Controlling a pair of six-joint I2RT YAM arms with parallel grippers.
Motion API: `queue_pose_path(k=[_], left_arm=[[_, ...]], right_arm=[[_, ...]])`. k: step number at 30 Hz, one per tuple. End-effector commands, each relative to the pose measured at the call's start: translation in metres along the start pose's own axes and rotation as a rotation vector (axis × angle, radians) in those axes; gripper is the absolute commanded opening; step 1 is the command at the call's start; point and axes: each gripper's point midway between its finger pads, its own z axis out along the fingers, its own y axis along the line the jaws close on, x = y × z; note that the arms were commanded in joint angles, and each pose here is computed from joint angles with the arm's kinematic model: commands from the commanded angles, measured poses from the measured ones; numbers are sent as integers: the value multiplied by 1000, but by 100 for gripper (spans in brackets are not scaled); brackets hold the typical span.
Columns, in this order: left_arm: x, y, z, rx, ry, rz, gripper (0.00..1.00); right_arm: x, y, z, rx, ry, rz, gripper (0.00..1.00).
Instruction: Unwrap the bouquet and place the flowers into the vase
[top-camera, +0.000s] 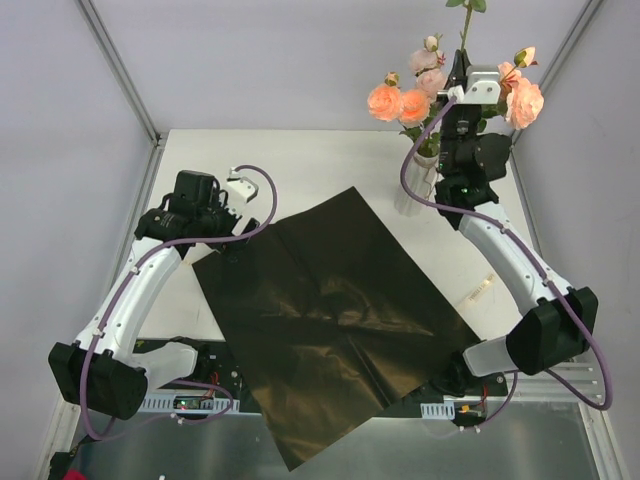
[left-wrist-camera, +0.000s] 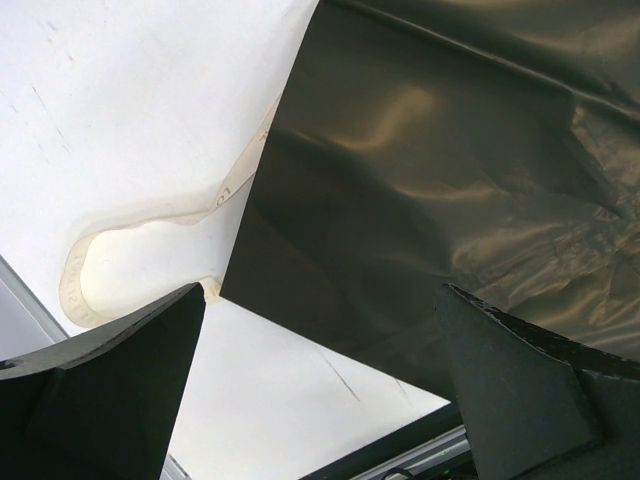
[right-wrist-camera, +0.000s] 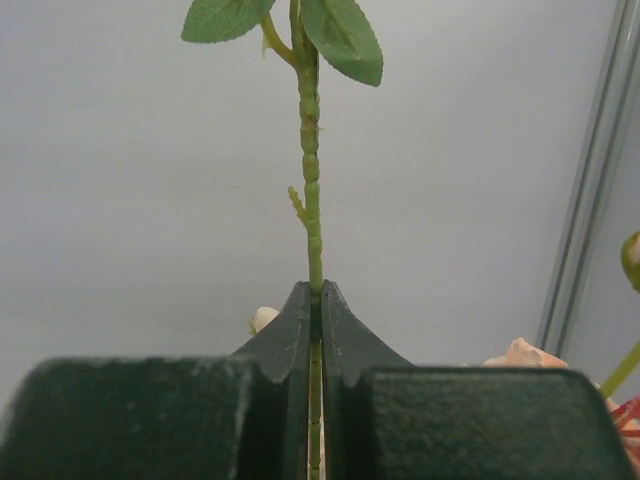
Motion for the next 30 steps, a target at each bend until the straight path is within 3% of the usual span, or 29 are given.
queue_pose_path(k=[1,14,19,21,23,25,26,30], left_arm=[[-8,6,-3,-9,-11,1,99],[-11,8,-1,-7,-10,16,99],[-11,7,-1,-5,-13,14,99],[-13,7,-2,-6,-19,14,99],[-13,7,-4,-8,-23,10,99],[-13,6,-5,-7,-27,7,99],[-13,6,-6,-5,-31,4,99],[-16,6,-9,-12,-41,1,99]], right_arm=[[-37,-25,14,103,-127,83,1],[6,-25,26,141,-98,73,1],[30,-21,20,135,-16,50,1],[47,-20,13,143,55,56,21],[56,-13,2,115,134,64,51],[65,-6,-12,93,214,61,62],[67,-3,-17,89,233,67,72],[72,11,-48,48,314,105,89]])
